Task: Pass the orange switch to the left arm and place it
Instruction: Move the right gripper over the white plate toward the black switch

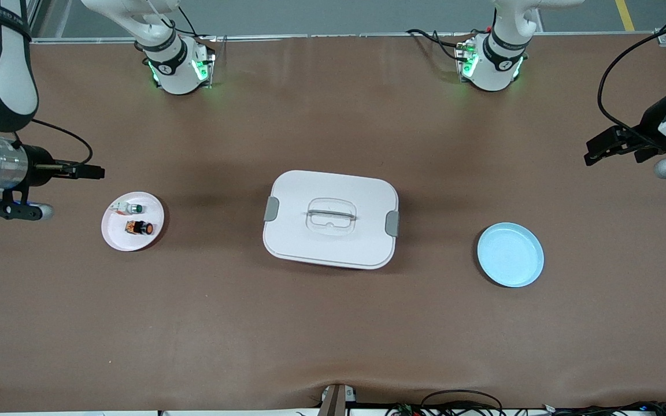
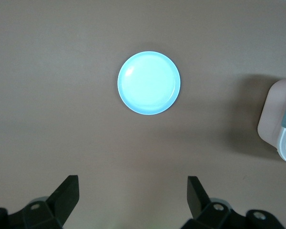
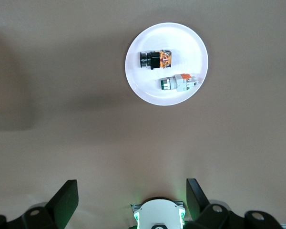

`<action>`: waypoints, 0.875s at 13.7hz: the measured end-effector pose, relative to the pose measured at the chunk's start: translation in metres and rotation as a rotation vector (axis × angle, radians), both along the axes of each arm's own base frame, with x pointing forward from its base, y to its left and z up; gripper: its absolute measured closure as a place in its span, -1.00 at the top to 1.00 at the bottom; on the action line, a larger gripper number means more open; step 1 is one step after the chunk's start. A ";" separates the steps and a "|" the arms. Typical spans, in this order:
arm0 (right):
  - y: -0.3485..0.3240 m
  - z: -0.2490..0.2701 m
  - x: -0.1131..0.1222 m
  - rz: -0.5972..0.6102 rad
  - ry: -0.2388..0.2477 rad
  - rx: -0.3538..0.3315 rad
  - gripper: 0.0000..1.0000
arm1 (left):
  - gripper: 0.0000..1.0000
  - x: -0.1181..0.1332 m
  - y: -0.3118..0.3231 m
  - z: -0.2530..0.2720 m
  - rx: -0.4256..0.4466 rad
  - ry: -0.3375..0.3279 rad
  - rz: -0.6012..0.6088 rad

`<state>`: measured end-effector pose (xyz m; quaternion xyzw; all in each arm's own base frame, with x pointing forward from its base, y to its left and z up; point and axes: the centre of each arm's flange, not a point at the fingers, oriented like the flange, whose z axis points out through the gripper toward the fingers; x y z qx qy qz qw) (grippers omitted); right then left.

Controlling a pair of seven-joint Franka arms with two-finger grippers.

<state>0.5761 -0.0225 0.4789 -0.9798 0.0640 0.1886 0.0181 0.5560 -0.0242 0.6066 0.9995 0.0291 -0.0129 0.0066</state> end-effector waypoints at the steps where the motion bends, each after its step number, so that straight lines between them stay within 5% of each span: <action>1: 0.000 -0.003 0.002 0.000 0.001 0.000 1.00 | 1.00 0.000 0.000 0.000 0.000 0.000 0.000; 12: -0.037 -0.091 0.014 -0.111 -0.171 0.019 1.00 | 1.00 0.000 0.001 0.000 0.000 0.000 0.001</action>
